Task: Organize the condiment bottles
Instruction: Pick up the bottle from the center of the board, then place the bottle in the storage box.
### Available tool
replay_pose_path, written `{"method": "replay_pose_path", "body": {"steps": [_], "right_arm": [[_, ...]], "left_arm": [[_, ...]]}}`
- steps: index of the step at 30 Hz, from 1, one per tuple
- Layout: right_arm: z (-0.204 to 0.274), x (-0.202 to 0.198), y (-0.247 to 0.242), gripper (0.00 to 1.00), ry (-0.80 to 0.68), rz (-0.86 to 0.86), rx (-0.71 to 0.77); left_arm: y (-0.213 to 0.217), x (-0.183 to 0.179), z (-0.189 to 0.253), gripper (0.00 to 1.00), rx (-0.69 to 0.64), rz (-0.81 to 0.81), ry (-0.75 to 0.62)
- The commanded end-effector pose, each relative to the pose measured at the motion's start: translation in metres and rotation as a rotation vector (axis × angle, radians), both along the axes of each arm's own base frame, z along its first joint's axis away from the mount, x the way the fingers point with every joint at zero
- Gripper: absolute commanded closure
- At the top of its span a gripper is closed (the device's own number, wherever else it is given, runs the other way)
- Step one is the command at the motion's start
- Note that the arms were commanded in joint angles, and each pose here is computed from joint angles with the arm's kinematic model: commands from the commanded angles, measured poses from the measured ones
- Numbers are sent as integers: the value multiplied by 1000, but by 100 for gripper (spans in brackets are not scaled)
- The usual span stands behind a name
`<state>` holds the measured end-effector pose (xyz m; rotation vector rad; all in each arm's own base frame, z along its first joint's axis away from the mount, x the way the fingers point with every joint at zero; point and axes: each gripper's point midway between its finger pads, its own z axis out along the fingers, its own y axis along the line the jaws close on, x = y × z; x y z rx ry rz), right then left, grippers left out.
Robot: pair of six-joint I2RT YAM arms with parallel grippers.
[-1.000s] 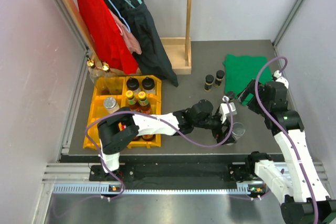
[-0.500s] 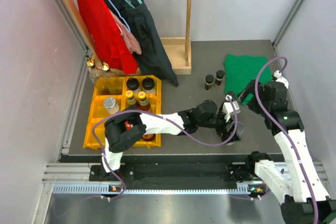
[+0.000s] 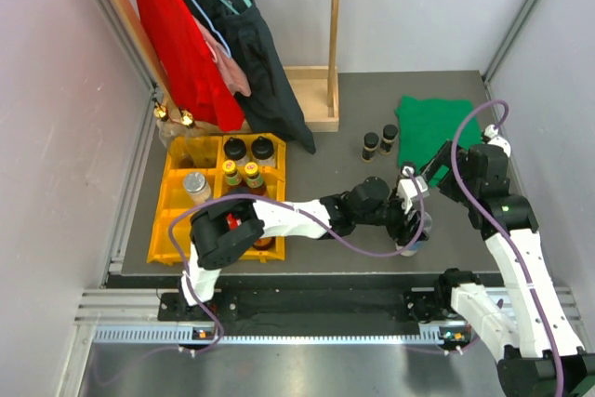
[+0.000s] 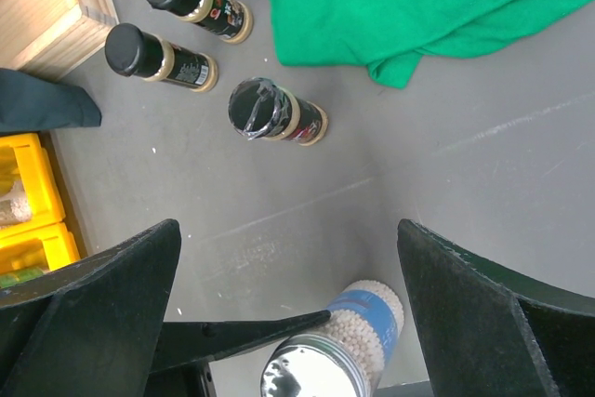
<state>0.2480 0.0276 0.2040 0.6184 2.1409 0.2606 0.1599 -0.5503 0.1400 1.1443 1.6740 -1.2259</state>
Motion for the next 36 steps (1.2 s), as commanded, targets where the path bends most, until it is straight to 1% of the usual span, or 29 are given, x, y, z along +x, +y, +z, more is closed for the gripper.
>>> {"method": "replay_pose_path", "body": {"steps": [1,4,6,9,12,13,14,15,16,17,19,20,23,24,27,31,32,36], "right_arm": [[17,7,-4,1,-53,-13,-11],[16,7,-5,1,-50,-14,-13],[17,7,-6,1,-50,-17,-14],[16,6,-5,1,-48,-13,-14],[15,6,-5,1,-49,-17,-11],[14,6,-5,1,-47,-15,-11],[14,7,-4,1,-48,-14,-8],[14,7,-4,1,-50,-12,-5],[14,7,-4,1,-49,-14,-5],[13,7,-3,1,-48,-13,-2],[13,7,-4,1,-47,-14,-2],[12,7,-4,1,-45,-15,0],[12,7,-3,1,-47,-13,4],[11,7,-2,1,-44,-10,5],[9,8,-2,1,-39,-11,9],[7,9,0,1,-34,-5,16],[5,9,1,1,-30,-5,18],[2,10,2,1,-23,1,25]], "left_arm": [[2,7,29,100,-14,49,-36],[11,4,41,100,-15,59,-29],[20,-1,60,100,-30,55,-30],[39,1,82,100,-27,109,-39],[64,16,102,100,5,230,-79],[74,19,116,100,-4,262,-101],[86,32,116,100,28,347,-124],[95,36,118,100,40,385,-136],[105,42,132,100,21,435,-159],[118,53,136,100,29,518,-179],[138,61,141,100,57,597,-195],[150,69,144,100,72,669,-211],[175,79,154,100,100,779,-224],[186,85,158,100,105,850,-231],[215,97,165,100,124,990,-242],[247,114,172,100,145,1136,-227],[260,119,169,100,177,1177,-226],[286,129,190,100,143,1275,-227]]}}
